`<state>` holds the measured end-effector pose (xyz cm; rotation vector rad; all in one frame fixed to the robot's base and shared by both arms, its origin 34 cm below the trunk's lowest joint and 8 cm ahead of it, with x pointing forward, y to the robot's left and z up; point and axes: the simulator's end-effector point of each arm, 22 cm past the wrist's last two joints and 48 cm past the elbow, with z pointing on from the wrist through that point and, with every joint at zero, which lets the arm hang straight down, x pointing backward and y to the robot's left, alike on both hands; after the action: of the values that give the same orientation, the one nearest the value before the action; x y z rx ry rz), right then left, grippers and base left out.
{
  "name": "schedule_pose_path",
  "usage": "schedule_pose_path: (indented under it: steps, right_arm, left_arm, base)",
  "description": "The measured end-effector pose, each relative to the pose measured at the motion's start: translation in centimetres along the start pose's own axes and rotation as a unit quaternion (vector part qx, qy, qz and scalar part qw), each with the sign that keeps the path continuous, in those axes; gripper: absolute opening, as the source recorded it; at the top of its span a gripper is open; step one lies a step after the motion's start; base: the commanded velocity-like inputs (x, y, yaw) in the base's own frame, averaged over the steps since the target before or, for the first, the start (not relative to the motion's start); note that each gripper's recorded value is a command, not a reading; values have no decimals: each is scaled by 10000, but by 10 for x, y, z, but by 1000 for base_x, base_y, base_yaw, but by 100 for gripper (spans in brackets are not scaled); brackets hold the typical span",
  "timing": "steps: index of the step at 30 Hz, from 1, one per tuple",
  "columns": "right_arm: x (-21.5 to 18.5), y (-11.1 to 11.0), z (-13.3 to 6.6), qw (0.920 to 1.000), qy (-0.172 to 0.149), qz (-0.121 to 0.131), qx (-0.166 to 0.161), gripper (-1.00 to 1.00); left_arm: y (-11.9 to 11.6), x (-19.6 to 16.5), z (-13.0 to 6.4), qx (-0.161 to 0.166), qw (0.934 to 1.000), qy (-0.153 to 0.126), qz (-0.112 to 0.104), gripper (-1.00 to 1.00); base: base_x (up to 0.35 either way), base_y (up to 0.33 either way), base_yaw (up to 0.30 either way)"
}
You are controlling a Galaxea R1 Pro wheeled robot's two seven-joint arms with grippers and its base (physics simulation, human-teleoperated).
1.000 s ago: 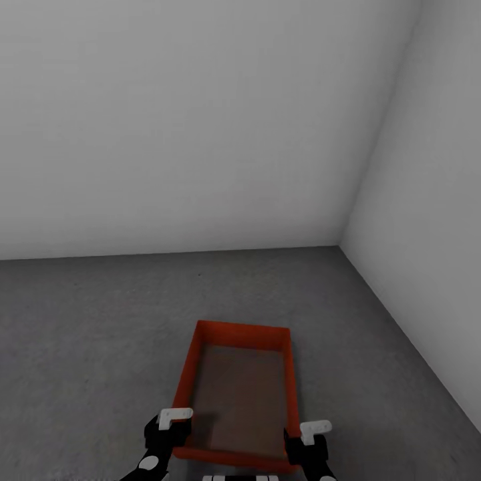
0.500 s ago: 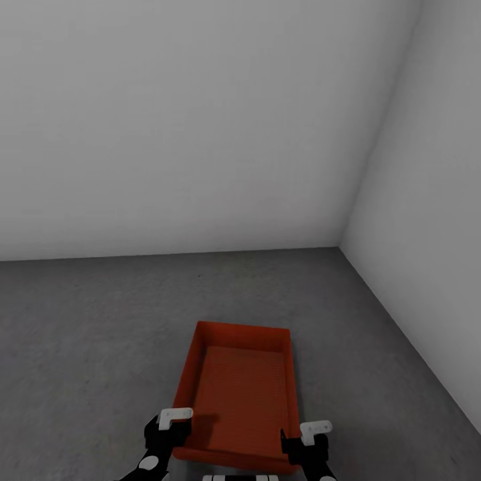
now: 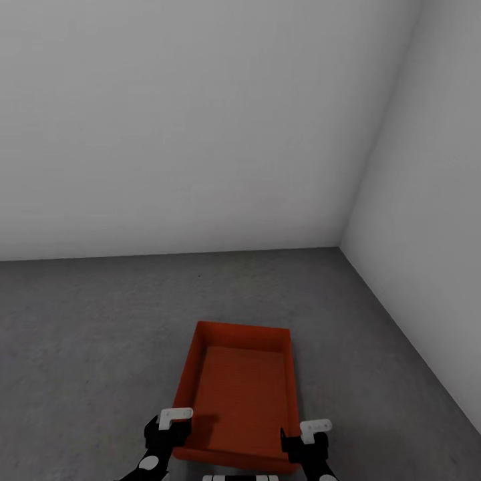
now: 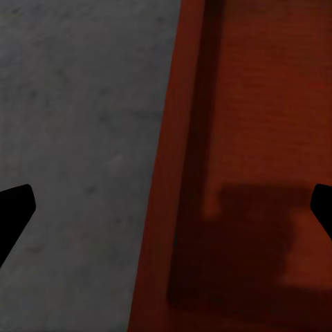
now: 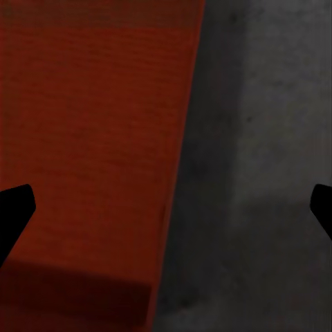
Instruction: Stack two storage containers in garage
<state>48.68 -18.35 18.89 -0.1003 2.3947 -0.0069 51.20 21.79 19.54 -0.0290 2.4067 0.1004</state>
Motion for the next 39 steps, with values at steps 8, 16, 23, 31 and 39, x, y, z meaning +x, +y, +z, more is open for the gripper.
schedule_pose_path:
  steps: [8,16,23,31,39]
  right_arm:
    - [-3,1,1,10000,-29,-4,-12,100]
    - [-13,2,2,9999,-157,-7,-36,100]
    - [-18,3,2,9997,-229,5,-38,100]
    - [-18,3,2,9997,-241,7,-38,100]
    - [-18,3,2,9997,-241,8,-36,100]
  left_arm:
    - [-1,0,0,15,10000,-5,4,100]
    - [-6,-15,1,66,9998,-165,-34,100]
    - [-13,-18,-5,141,9993,-321,-107,100]
    - [-17,-22,-11,189,9987,-452,-164,100]
    - [-17,-21,-12,190,9986,-459,-163,100]
  base:
    - [0,0,0]
    - [0,0,0]
    - [0,0,0]
    - [0,0,0]
    - [0,0,0]
